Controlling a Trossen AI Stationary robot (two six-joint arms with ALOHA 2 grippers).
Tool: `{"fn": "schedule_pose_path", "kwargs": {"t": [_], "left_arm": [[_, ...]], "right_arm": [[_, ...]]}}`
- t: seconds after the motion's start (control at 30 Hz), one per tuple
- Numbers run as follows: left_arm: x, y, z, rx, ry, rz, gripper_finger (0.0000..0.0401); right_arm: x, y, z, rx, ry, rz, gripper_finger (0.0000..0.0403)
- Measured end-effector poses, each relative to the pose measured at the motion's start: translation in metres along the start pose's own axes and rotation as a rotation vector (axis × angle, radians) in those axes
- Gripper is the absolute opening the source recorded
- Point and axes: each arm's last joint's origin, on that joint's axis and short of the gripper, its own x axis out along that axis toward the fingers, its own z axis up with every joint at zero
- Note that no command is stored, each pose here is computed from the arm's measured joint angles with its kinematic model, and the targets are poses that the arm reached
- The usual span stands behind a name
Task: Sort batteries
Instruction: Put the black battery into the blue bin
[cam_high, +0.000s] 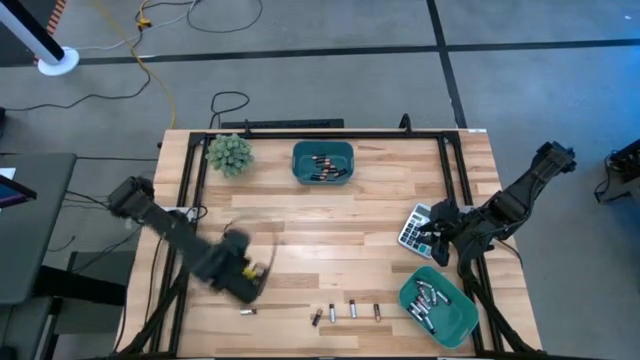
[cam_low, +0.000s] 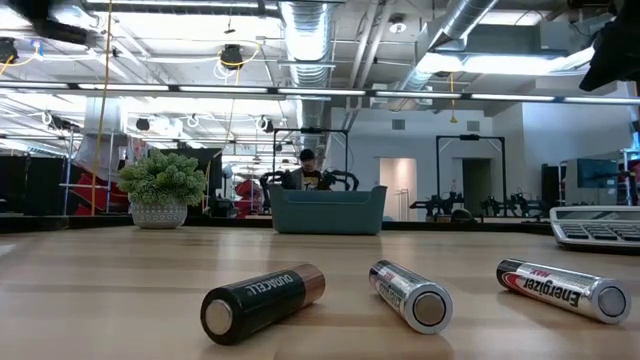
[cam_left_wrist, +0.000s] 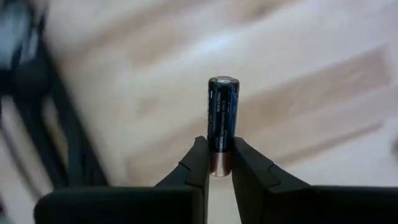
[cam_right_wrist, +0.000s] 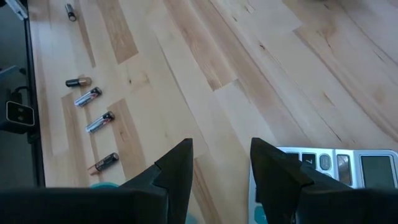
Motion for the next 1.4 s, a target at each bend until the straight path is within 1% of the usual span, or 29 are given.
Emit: {"fn": "schedule_pose_path", "kwargs": {"t": [0.17,0.27,0.33,0.4,0.47,0.53,0.63,0.7,0.8,0.93,1.0,1.1,1.27,1.4], "left_arm": [[0.018,-0.014,0.091,0.192,-0.071,0.005,0.0035],[0.032,-0.017,0.152,0.310,-0.110,-0.065,0.0035],[0.038,-0.015,0.193,0.361,-0.183,-0.127,0.0035],[0.043,-0.009,0.230,0.387,-0.268,-0.173,0.0035],[0.049,0.001,0.262,0.409,-0.323,-0.206,0.0035],[0.053,0.014,0.290,0.431,-0.361,-0.236,0.0035],[0.071,0.029,0.326,0.462,-0.383,-0.270,0.0035],[0.087,0.038,0.343,0.491,-0.361,-0.284,0.0035],[0.110,0.041,0.362,0.531,-0.342,-0.318,0.0035],[0.140,0.030,0.377,0.646,-0.272,-0.296,0.0035],[0.154,0.022,0.381,0.712,-0.228,-0.300,0.0035],[0.173,0.009,0.390,0.770,-0.197,-0.307,0.0035],[0.203,-0.006,0.397,0.831,-0.094,-0.287,0.0035],[0.223,-0.013,0.398,0.873,-0.007,-0.269,0.0035]], "right_arm": [[0.002,-0.003,0.004,0.029,-0.010,-0.024,0.0177],[0.004,-0.006,0.008,0.070,-0.022,-0.051,0.0177],[0.006,-0.008,0.010,0.105,-0.031,-0.070,0.0177],[0.008,-0.011,0.013,0.156,-0.042,-0.090,0.0177],[0.009,-0.014,0.017,0.216,-0.055,-0.112,0.0177],[0.011,-0.017,0.020,0.271,-0.068,-0.132,0.0177],[0.013,-0.021,0.024,0.342,-0.089,-0.163,0.0177],[0.015,-0.024,0.028,0.386,-0.103,-0.183,0.0177],[0.019,-0.029,0.033,0.437,-0.122,-0.221,0.0177],[0.027,-0.031,0.042,0.491,-0.155,-0.250,0.0177],[0.031,-0.031,0.046,0.515,-0.173,-0.254,0.0177],[0.036,-0.032,0.050,0.537,-0.186,-0.267,0.0177],[0.042,-0.030,0.055,0.557,-0.206,-0.261,0.0177],[0.044,-0.030,0.056,0.559,-0.203,-0.264,0.0177]]}}
